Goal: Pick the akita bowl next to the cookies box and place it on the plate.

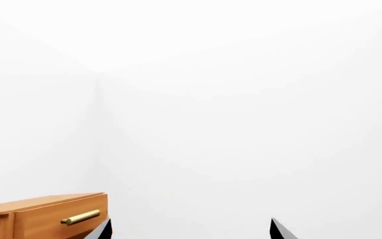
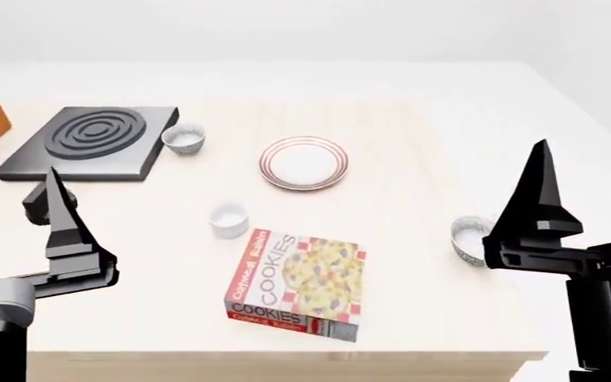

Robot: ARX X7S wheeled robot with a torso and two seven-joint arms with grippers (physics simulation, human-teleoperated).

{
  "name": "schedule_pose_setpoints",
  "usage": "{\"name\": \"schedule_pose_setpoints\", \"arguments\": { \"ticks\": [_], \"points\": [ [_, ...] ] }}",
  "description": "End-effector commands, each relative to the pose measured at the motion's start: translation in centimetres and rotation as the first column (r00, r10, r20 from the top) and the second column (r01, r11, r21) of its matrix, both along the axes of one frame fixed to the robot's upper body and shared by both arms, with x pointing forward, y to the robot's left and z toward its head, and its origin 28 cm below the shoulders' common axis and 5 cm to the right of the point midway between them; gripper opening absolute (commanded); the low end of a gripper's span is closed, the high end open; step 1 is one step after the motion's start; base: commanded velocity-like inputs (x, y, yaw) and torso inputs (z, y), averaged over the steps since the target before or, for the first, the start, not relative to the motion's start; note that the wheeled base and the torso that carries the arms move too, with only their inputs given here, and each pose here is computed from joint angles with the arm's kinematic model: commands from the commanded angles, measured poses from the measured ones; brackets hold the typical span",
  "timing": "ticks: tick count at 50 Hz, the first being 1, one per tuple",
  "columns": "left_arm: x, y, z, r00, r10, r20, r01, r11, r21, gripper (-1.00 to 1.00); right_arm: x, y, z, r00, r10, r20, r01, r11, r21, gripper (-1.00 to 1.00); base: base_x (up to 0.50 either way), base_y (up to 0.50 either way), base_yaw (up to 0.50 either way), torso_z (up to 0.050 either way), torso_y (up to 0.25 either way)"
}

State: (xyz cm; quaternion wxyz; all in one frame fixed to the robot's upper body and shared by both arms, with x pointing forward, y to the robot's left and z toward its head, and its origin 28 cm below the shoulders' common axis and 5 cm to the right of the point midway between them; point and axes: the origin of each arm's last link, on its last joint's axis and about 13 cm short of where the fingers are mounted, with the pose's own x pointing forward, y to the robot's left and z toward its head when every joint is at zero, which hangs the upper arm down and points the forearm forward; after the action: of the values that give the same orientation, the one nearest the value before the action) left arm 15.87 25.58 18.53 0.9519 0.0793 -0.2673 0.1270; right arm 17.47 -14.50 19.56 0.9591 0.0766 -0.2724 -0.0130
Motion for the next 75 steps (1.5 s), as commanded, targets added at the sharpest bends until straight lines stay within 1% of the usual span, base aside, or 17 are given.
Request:
{"name": "schedule_pose_setpoints", "arguments": {
  "ticks": [1, 37, 38, 39, 40, 41, 42, 44, 54, 62, 64, 66, 67, 69, 72, 74, 75],
  "points": [
    [0.1, 0.0, -0.1, 1.0, 0.0, 0.0, 0.0, 1.0, 0.0, 1.0, 0.0, 0.0, 0.0, 1.0, 0.006, 0.0, -0.006, 1.0, -0.002, 1.0, 0.5, 0.0, 0.0, 0.0, 0.0],
    [-0.1, 0.0, 0.0, 1.0, 0.001, 0.003, -0.001, 1.0, 0.0, 1.0, -0.1, 0.2, -0.1, 1.0, 0.01, -0.004, -0.01, 1.0, -0.02, 1.0, 0.5, 0.0, 0.0, 0.0, 0.001],
    [-0.1, 0.1, -0.7, 1.0, 0.002, 0.0, -0.002, 1.0, -0.001, 1.0, 2.9, -1.6, 0.4, 0.982, -0.05, -0.182, 0.046, 0.999, -0.026, 1.0, 0.0, 0.0, 0.0, 0.0, 0.0],
    [-0.1, 0.1, -0.7, 1.0, 0.002, 0.001, -0.002, 1.0, -0.002, 1.0, 5.3, -2.6, 0.6, 0.914, -0.104, -0.393, 0.07, 0.992, -0.101, 1.0, 0.0, 0.0, 0.0, 0.0, 0.0],
    [-0.1, 0.1, -0.7, 1.0, 0.001, 0.0, -0.001, 1.0, -0.001, 1.0, 4.9, -4.1, 4.2, 0.889, -0.238, -0.391, 0.169, 0.964, -0.204, 1.0, 0.0, 0.0, 0.0, 0.0, 0.0],
    [-0.1, 0.1, -0.8, 1.0, 0.001, 0.001, -0.001, 1.0, 0.0, 1.0, 4.6, -4.9, 6.5, 0.864, -0.286, -0.415, 0.2, 0.95, -0.239, 1.0, 0.0, 0.0, 0.0, 0.0, 0.0],
    [-0.1, 0.1, -0.7, 1.0, 0.001, 0.001, -0.001, 1.0, 0.0, 1.0, 4.1, -4.3, 6.4, 0.86, -0.177, -0.479, 0.093, 0.977, -0.194, 1.0, 0.0, 0.0, 0.0, 0.0, 0.0],
    [0.0, 0.2, -0.8, 1.0, 0.002, 0.002, -0.002, 1.0, 0.0, 1.0, 3.0, -3.6, 6.5, 0.82, -0.006, -0.572, -0.081, 0.989, -0.127, 1.0, 0.0, 0.0, 0.0, 0.0, 0.0],
    [0.0, 0.2, -0.7, 1.0, 0.005, 0.004, -0.005, 1.0, 0.0, 1.0, 2.2, -4.0, 6.6, 0.774, -0.049, -0.631, -0.081, 0.981, -0.176, 1.0, 0.0, 0.0, 0.0, 0.0, 0.0],
    [-0.1, 0.2, -0.8, 1.0, 0.006, 0.004, -0.006, 1.0, 0.0, 1.0, 2.2, -4.6, 6.1, 0.667, -0.081, -0.741, -0.058, 0.985, -0.16, 1.0, 0.0, 0.0, 0.0, 0.0, 0.0],
    [-0.1, 0.2, -0.7, 1.0, 0.006, 0.004, -0.006, 1.0, 0.001, 1.0, 2.0, -4.6, 6.0, 0.66, -0.076, -0.747, -0.064, 0.986, -0.157, 1.0, 0.0, 0.0, 0.0, 0.0, 0.0],
    [-0.1, 0.2, -0.7, 1.0, 0.006, 0.005, -0.006, 1.0, 0.0, 1.0, 1.9, -4.6, 5.8, 0.601, -0.083, -0.795, -0.067, 0.986, -0.153, 1.0, 0.0, 0.0, 0.0, 0.0, 0.0],
    [-0.1, 0.2, -0.7, 1.0, 0.007, 0.005, -0.007, 1.0, 0.001, 1.0, 1.8, -4.6, 5.7, 0.605, -0.099, -0.79, -0.056, 0.984, -0.167, 1.0, 0.0, 0.0, 0.0, 0.0, 0.0],
    [-0.1, 0.2, -0.7, 1.0, 0.007, 0.005, -0.007, 1.0, 0.001, 1.0, 1.6, -4.7, 5.3, 0.553, -0.11, -0.826, -0.053, 0.985, -0.167, 1.0, 0.0, 0.0, 0.0, 0.0, 0.0],
    [-0.1, 0.2, -0.7, 1.0, 0.006, 0.005, -0.006, 1.0, 0.0, 1.0, 1.4, -4.7, 5.0, 0.531, -0.111, -0.84, -0.043, 0.987, -0.157, 1.0, 0.0, 0.0, 0.0, 0.0, 0.0],
    [-0.1, 0.2, -0.7, 1.0, 0.006, 0.005, -0.006, 1.0, 0.0, 1.0, 1.3, -4.7, 4.8, 0.54, -0.108, -0.835, -0.041, 0.987, -0.154, 1.0, 0.0, 0.0, 0.0, 0.0, 0.0],
    [-0.1, 0.2, -0.7, 1.0, 0.007, 0.005, -0.007, 1.0, 0.0, 1.0, 1.1, -4.8, 4.8, 0.518, -0.089, -0.85, -0.034, 0.992, -0.125, 1.0, 0.0, 0.0, 0.0, 0.0, 0.0]
  ]
}}
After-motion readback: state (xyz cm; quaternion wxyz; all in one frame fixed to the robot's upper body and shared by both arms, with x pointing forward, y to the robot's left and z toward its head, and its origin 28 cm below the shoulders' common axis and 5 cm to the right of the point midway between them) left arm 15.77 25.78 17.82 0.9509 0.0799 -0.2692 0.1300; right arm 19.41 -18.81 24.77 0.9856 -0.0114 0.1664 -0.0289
